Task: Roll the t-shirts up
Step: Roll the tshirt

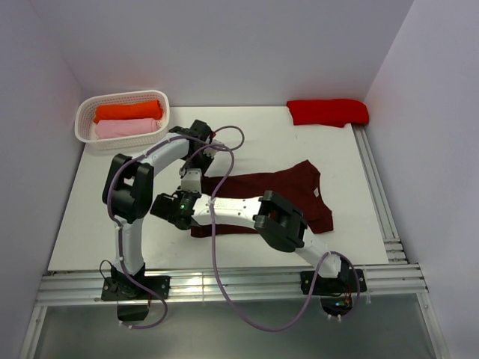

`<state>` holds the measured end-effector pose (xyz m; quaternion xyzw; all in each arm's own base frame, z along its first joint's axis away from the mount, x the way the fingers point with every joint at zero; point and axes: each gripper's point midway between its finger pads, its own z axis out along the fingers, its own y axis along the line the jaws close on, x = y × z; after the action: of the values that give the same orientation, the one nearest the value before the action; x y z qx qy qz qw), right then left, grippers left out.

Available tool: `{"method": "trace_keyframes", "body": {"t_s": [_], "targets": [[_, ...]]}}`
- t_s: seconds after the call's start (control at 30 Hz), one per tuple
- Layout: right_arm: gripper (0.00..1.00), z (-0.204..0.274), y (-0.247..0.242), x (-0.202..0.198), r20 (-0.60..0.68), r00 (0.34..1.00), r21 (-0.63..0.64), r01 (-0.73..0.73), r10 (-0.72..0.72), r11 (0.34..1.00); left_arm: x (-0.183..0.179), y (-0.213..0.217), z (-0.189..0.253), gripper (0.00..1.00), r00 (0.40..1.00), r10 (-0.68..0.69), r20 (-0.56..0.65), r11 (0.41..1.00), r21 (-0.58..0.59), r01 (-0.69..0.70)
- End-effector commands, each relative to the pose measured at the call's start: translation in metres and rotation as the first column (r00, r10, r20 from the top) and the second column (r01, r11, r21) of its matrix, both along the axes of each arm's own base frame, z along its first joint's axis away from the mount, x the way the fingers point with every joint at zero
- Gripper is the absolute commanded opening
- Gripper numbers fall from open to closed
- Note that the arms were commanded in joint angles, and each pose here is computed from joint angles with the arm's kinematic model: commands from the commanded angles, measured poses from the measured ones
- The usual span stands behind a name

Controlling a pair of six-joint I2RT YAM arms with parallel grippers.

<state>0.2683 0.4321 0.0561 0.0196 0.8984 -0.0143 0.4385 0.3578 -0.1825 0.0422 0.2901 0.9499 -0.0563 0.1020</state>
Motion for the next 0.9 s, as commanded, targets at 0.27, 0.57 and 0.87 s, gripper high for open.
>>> {"method": "trace_keyframes", "body": {"t_s": [0.27, 0.57, 0.87], "targets": [[0.17, -0.008, -0.015, 0.001, -0.023, 0.999, 0.139, 0.036, -0.033, 0.990, 0.002, -0.014, 0.011, 0.27, 1.000, 0.002, -0.013, 0.999, -0.047, -0.002], [0.15, 0.003, -0.021, -0.004, -0.050, 0.999, 0.444, 0.016, 0.008, 0.896, 0.015, -0.027, 0.039, 0.53, 1.000, -0.004, 0.011, 0.989, -0.148, 0.005], [0.12, -0.004, -0.034, -0.001, -0.121, 0.992, 0.666, 0.063, 0.024, 0.744, 0.013, -0.026, 0.074, 0.65, 1.000, -0.017, -0.022, 0.938, -0.346, 0.009]]}}
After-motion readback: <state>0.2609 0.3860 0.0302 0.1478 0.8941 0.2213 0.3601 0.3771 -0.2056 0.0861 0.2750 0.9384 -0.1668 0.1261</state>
